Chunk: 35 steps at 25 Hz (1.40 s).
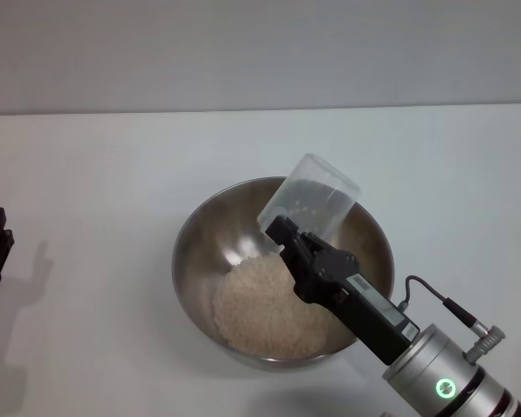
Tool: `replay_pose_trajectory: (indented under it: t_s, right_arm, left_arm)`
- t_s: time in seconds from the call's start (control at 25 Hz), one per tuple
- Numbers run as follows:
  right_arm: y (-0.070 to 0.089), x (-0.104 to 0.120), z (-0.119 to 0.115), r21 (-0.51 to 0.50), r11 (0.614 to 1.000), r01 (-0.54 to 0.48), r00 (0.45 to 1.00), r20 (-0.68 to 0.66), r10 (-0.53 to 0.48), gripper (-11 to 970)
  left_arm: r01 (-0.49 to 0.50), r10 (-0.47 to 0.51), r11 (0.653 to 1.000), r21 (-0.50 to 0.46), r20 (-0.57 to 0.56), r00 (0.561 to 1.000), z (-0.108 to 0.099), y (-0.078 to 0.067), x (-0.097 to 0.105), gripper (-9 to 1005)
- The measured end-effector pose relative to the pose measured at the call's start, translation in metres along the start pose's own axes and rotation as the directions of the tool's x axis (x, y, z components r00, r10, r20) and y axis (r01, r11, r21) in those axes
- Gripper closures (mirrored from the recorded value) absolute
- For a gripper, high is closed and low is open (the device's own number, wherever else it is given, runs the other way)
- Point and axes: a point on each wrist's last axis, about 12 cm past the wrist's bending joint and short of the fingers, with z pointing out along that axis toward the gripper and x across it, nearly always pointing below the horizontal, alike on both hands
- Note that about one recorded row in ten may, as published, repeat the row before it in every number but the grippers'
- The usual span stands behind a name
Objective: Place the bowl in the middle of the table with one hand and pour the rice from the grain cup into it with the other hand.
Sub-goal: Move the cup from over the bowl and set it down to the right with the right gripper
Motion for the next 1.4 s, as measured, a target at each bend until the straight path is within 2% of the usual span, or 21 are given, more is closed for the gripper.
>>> replay_pose_trajectory:
  t_s: [0.2, 0.32, 0.4, 0.48, 0.52, 0.64, 0.76, 0.88, 0.92, 0.96, 1.08, 1.2, 1.28, 1.4]
  right_arm:
    - [-0.002, 0.000, 0.001, 0.002, 0.999, -0.037, 0.999, -0.007, 0.037, 948]
    - [-0.008, 0.003, 0.004, 0.014, 0.983, -0.185, 0.981, -0.054, 0.185, 949]
    - [-0.014, 0.007, 0.004, 0.043, 0.943, -0.329, 0.938, -0.103, 0.332, 947]
    - [-0.016, 0.011, 0.004, 0.077, 0.885, -0.459, 0.873, -0.145, 0.465, 945]
    - [-0.017, 0.014, 0.003, 0.099, 0.843, -0.529, 0.827, -0.163, 0.539, 944]
    - [-0.017, 0.023, 0.001, 0.183, 0.689, -0.701, 0.659, -0.202, 0.724, 941]
    - [-0.012, 0.034, -0.004, 0.282, 0.496, -0.821, 0.444, -0.229, 0.866, 938]
    - [-0.006, 0.044, -0.010, 0.388, 0.288, -0.876, 0.220, -0.210, 0.952, 935]
    - [-0.003, 0.048, -0.014, 0.433, 0.186, -0.882, 0.120, -0.176, 0.977, 934]
    - [0.001, 0.052, -0.018, 0.465, 0.105, -0.879, 0.043, -0.142, 0.989, 933]
    - [0.016, 0.064, -0.031, 0.529, -0.136, -0.838, -0.177, -0.027, 0.984, 930]
    - [0.035, 0.074, -0.045, 0.532, -0.375, -0.760, -0.390, 0.088, 0.916, 927]
    - [0.049, 0.082, -0.054, 0.506, -0.498, -0.704, -0.499, 0.145, 0.854, 925]
    - [0.065, 0.094, -0.066, 0.470, -0.624, -0.624, -0.616, 0.195, 0.763, 922]
  left_arm:
    - [0.001, -0.001, 1.000, 0.000, 0.000, 1.000, 0.000, 0.000, 0.000, 242]
    - [0.001, -0.001, 1.000, 0.000, 0.001, 1.000, 0.000, 0.000, 0.000, 243]
    - [0.002, -0.002, 1.000, 0.001, 0.002, 1.000, 0.000, 0.000, 0.000, 243]
    - [0.002, -0.002, 1.000, 0.002, 0.003, 1.000, 0.001, -0.001, -0.001, 243]
    - [0.002, -0.002, 1.000, 0.003, 0.003, 1.000, 0.001, -0.001, -0.001, 243]
    - [0.002, -0.002, 1.000, 0.004, 0.005, 1.000, 0.001, -0.001, -0.001, 243]
    - [0.002, -0.002, 1.000, 0.005, 0.007, 1.000, 0.001, -0.001, -0.001, 243]
    - [0.002, -0.002, 1.000, 0.005, 0.008, 1.000, 0.001, -0.001, -0.001, 243]
    - [0.002, -0.002, 1.000, 0.006, 0.009, 1.000, 0.002, -0.001, -0.001, 243]
    - [0.002, -0.002, 1.000, 0.006, 0.009, 1.000, 0.002, -0.001, -0.001, 243]
    - [0.001, -0.001, 1.000, 0.008, 0.010, 1.000, 0.002, -0.002, -0.002, 242]
    - [0.001, -0.001, 1.000, 0.010, 0.013, 1.000, 0.002, -0.002, -0.002, 242]
    - [0.001, -0.001, 1.000, 0.010, 0.013, 1.000, 0.002, -0.002, -0.002, 242]
    - [0.001, -0.001, 1.000, 0.011, 0.014, 1.000, 0.002, -0.002, -0.002, 242]
